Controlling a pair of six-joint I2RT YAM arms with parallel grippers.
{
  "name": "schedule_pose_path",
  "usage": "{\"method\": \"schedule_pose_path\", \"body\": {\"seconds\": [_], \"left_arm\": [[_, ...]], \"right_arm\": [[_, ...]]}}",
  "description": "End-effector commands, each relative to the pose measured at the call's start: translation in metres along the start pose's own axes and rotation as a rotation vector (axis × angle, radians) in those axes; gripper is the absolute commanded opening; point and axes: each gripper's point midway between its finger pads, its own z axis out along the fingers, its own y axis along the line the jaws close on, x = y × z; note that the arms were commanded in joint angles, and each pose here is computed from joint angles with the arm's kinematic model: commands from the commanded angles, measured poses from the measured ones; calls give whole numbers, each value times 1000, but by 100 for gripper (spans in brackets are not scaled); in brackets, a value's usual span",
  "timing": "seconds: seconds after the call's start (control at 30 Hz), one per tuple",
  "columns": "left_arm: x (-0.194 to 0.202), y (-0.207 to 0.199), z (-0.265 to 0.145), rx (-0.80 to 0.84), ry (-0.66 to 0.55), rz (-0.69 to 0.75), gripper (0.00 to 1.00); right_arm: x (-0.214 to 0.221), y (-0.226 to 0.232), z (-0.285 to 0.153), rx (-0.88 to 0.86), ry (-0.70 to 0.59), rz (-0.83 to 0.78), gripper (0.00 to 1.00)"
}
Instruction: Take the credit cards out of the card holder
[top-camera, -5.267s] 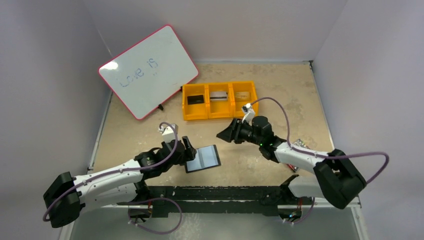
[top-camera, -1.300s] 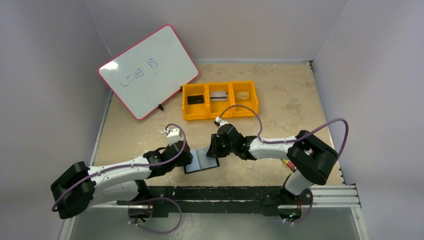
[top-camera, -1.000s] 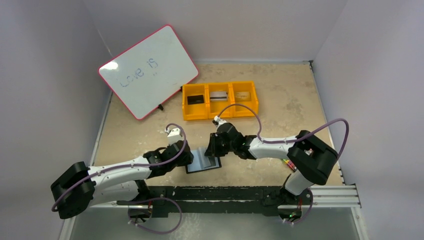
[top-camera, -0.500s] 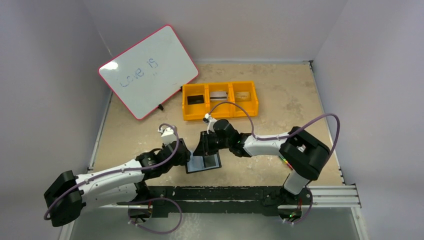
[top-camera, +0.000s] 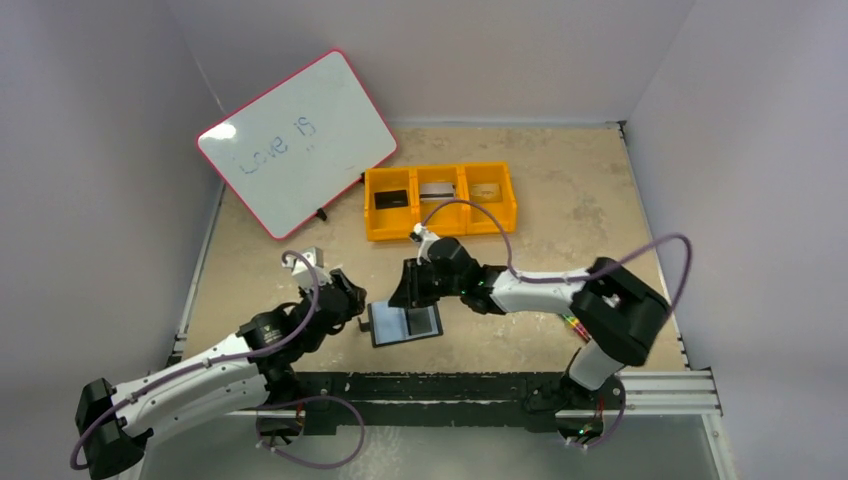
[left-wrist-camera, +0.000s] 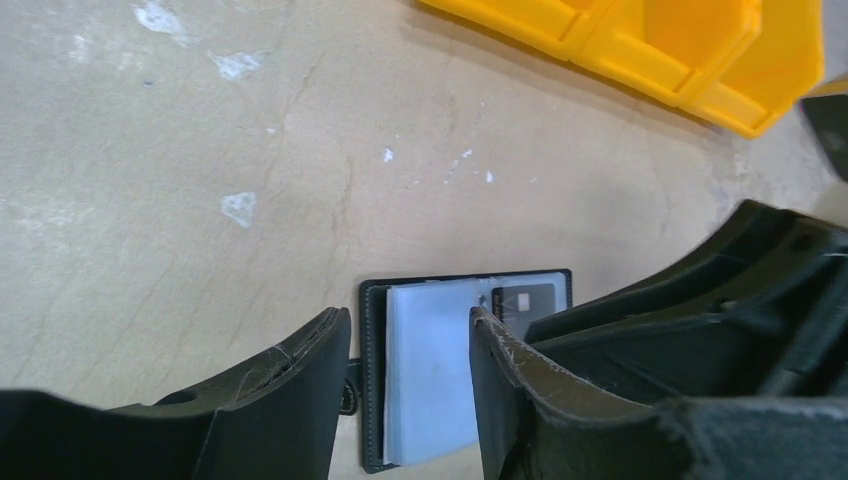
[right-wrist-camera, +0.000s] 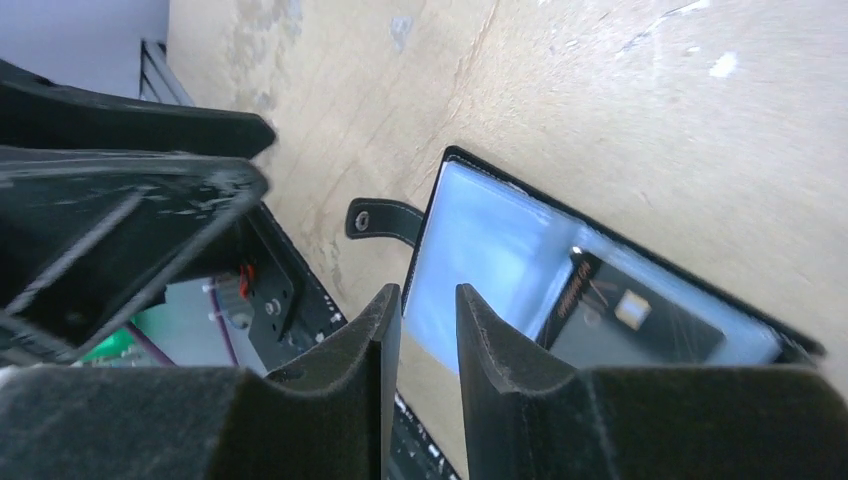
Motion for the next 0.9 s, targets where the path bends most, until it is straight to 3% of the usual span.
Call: {"method": "schedule_pose_path", "body": {"seconds": [0.0, 0.17, 0.33, 0.87], "left_arm": [[-10, -43, -5, 146, 6, -46, 47], [4, -75, 2, 256, 63, -58, 47], [23, -96, 11, 318, 136, -65, 47], [68, -99, 29, 330, 268, -128, 47]], "right_arm": [[-37, 2, -43, 105, -220, 26, 29], [-31, -36, -67, 287, -266, 74, 27], [-11, -43, -68, 254, -234, 117, 26], [7, -47, -45, 236, -121, 93, 22]]}}
